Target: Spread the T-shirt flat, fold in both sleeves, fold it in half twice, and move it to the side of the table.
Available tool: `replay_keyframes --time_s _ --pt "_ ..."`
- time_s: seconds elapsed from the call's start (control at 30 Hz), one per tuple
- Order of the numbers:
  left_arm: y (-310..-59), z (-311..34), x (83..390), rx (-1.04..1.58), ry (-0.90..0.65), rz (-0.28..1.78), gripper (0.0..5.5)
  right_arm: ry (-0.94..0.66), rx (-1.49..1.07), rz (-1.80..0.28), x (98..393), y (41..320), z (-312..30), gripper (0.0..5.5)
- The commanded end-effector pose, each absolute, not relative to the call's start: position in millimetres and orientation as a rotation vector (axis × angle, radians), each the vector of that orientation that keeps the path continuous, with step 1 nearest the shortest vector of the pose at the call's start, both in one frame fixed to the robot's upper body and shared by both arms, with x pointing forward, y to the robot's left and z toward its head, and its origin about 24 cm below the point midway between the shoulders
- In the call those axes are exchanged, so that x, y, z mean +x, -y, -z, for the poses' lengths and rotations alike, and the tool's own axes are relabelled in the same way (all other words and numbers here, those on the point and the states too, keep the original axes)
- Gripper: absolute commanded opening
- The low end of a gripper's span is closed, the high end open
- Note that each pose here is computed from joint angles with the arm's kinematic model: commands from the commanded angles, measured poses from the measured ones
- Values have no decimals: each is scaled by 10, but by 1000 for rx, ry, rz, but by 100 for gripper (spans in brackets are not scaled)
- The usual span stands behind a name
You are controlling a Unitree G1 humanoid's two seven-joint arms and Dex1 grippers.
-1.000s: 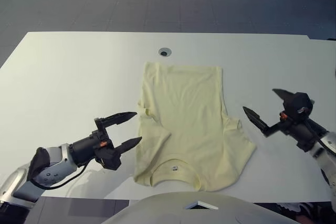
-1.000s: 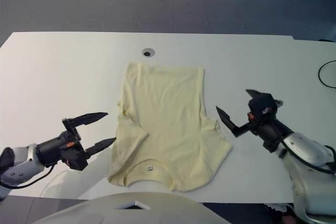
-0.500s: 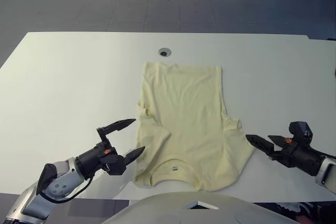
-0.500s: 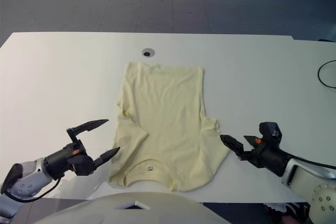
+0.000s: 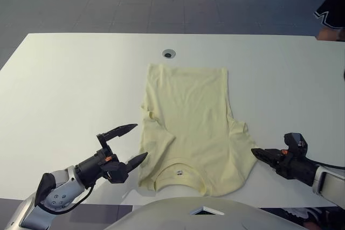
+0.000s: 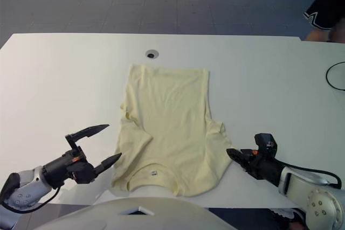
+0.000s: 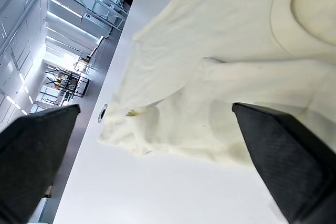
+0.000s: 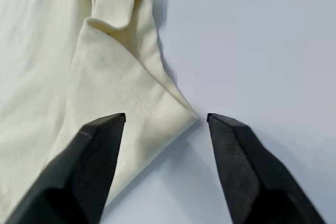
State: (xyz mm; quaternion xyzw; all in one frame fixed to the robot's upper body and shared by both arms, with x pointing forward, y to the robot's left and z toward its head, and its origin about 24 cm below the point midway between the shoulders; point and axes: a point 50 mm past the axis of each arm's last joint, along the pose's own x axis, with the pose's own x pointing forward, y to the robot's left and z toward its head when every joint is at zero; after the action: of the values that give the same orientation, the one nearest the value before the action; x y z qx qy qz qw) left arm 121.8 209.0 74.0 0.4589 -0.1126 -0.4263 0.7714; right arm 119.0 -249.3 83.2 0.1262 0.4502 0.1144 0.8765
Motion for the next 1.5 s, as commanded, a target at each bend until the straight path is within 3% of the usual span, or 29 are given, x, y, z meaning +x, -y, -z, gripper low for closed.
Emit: replay_keyframes --time_s 0.03,0.5,0.87,1.5 --pt "-2089 -751 1209 1008 239 929 540 -979 240 -251 1153 2475 -806 211" --pt "-2108 -735 1256 1021 237 928 540 -901 197 -228 1250 2515 -900 3" --pt "-2050 -701 1333 1019 253 950 540 -771 162 -324 1389 2400 -1121 3" --pt "-1980 -654 1375 1025 259 948 540 -701 167 -744 1573 1759 -1256 3"
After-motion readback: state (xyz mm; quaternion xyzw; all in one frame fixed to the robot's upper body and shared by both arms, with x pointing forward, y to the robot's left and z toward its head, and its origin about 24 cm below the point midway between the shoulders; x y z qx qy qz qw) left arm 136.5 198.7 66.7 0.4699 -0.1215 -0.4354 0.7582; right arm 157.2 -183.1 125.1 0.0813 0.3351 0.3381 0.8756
